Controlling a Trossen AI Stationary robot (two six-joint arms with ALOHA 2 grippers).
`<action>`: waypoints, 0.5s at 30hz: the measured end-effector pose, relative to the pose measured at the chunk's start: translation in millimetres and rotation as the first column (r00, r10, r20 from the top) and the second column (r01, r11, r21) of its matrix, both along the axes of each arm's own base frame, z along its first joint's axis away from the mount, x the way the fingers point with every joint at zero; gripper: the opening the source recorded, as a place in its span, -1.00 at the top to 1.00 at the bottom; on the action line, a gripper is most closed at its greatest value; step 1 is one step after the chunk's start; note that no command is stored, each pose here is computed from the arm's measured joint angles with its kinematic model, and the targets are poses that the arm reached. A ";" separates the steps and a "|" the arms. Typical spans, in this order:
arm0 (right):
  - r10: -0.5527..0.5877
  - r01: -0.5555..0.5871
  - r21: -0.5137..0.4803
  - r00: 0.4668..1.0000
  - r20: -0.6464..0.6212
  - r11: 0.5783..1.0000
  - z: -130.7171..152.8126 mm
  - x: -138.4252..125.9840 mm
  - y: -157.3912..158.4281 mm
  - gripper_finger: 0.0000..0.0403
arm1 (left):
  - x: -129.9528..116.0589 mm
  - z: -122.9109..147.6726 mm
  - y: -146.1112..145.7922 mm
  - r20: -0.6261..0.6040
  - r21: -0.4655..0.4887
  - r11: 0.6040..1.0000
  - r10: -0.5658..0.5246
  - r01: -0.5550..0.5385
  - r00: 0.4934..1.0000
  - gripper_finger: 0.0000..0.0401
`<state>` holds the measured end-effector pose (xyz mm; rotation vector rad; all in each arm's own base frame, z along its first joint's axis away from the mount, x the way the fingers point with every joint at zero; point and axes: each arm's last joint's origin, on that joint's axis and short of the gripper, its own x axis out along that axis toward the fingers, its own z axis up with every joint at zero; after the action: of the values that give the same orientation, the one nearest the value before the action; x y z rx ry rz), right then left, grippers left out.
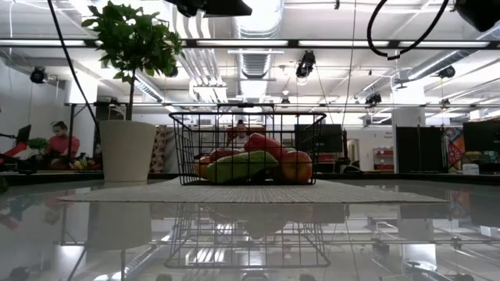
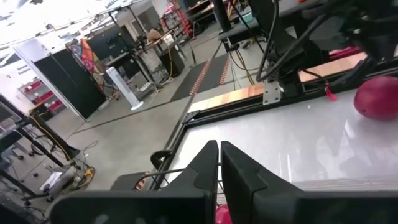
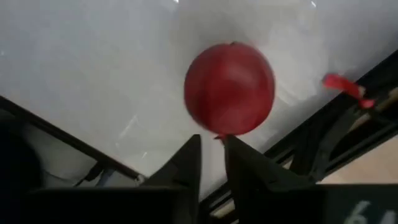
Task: Build produce basket
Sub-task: Put the pomegranate into the wire basket
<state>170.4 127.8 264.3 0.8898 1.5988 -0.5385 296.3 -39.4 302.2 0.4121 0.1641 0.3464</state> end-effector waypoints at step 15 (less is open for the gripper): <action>0.035 -0.055 -0.131 0.987 -0.156 0.990 -40.3 11.8 32.2 -0.66 | -0.6 -3.5 0.2 -0.022 0.030 1.000 0.000 0.001 1.000 0.99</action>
<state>182.2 160.0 224.0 0.7232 1.6949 -0.6883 295.7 -39.2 298.7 0.4454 0.1807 0.3439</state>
